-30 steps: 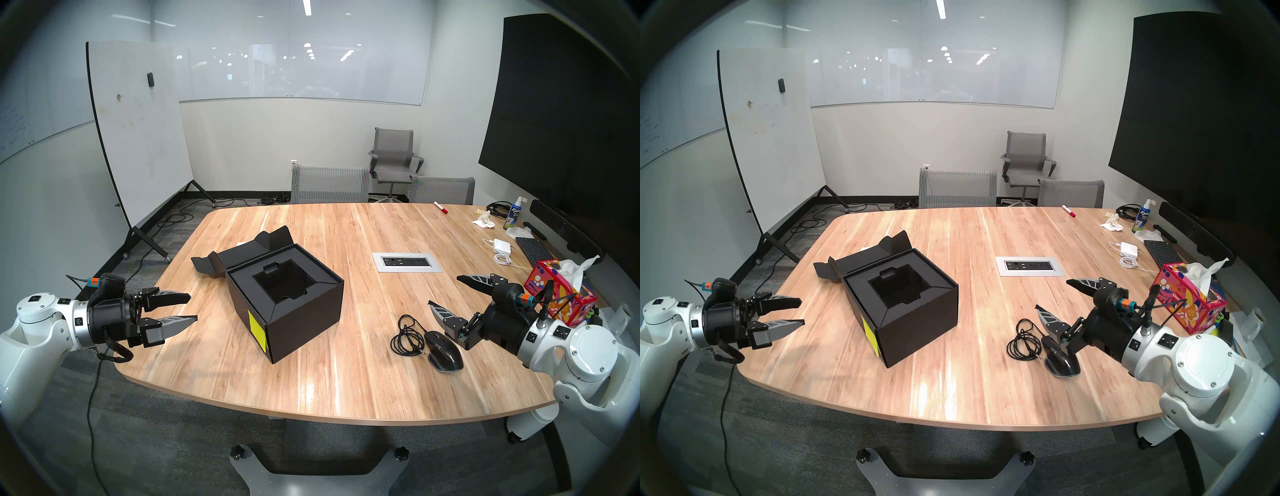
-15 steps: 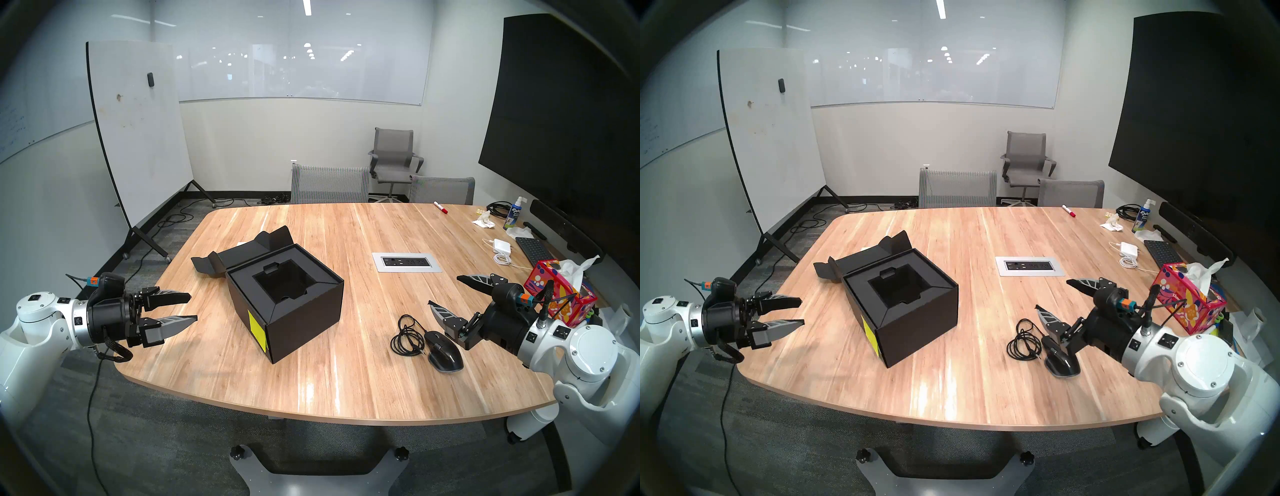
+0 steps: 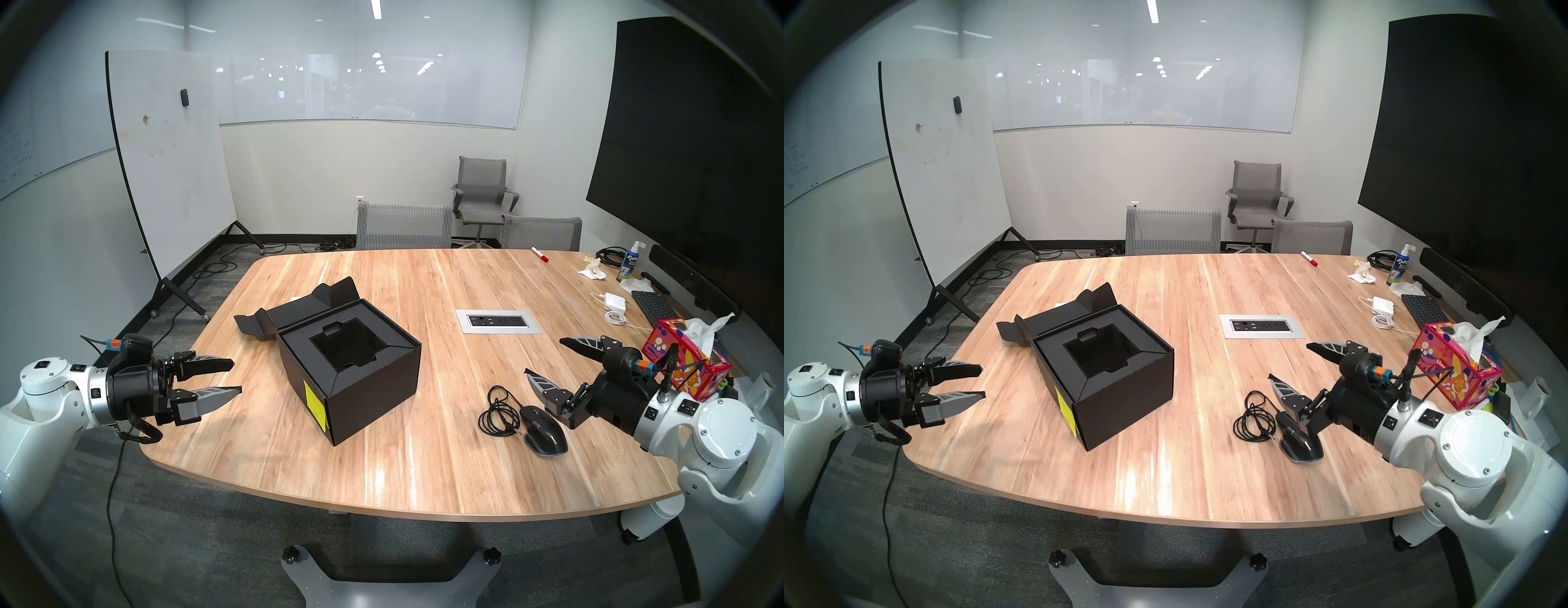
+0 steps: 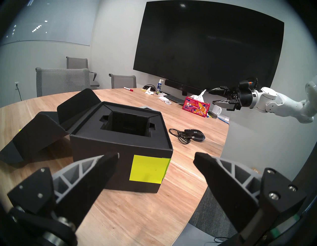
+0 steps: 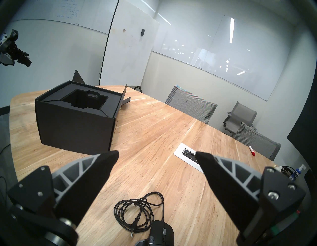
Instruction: Open the box and place the mouse inside
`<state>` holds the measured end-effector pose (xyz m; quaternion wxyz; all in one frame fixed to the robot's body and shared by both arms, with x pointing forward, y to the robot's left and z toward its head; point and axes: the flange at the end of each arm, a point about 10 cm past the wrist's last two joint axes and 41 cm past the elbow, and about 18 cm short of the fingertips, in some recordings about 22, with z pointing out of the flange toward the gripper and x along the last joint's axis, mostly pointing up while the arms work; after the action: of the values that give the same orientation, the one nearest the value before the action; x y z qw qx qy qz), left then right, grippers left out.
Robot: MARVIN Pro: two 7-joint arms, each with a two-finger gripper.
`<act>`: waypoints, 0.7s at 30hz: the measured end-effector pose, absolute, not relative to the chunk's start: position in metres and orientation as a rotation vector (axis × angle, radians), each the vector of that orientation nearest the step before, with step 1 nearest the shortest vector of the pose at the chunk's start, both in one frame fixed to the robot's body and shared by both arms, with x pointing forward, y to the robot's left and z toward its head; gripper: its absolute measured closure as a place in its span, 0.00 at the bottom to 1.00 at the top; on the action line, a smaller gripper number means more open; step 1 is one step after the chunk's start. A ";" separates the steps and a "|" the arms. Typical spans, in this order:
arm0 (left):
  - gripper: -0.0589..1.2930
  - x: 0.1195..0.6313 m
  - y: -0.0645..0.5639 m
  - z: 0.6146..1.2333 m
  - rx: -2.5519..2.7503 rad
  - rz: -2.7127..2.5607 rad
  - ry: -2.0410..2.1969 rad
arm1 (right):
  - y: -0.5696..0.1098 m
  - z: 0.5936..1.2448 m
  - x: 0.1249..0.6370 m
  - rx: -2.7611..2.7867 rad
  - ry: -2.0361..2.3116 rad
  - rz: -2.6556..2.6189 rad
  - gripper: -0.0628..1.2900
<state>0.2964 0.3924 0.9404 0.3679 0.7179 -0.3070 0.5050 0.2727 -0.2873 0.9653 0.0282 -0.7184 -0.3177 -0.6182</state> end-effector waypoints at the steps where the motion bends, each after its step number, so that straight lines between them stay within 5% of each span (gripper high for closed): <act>1: 0.06 0.296 0.392 0.940 1.844 1.297 -0.788 | -0.288 0.964 0.273 -2.220 -0.981 -1.904 0.05; 21: 0.06 0.297 0.392 0.941 1.843 1.297 -0.790 | -0.315 0.947 0.277 -2.251 -0.979 -1.749 0.05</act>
<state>0.2965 0.3924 0.9406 0.3678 0.7177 -0.3075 0.5051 0.2772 -0.3149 0.9468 0.0636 -0.7454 -0.3240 -0.5791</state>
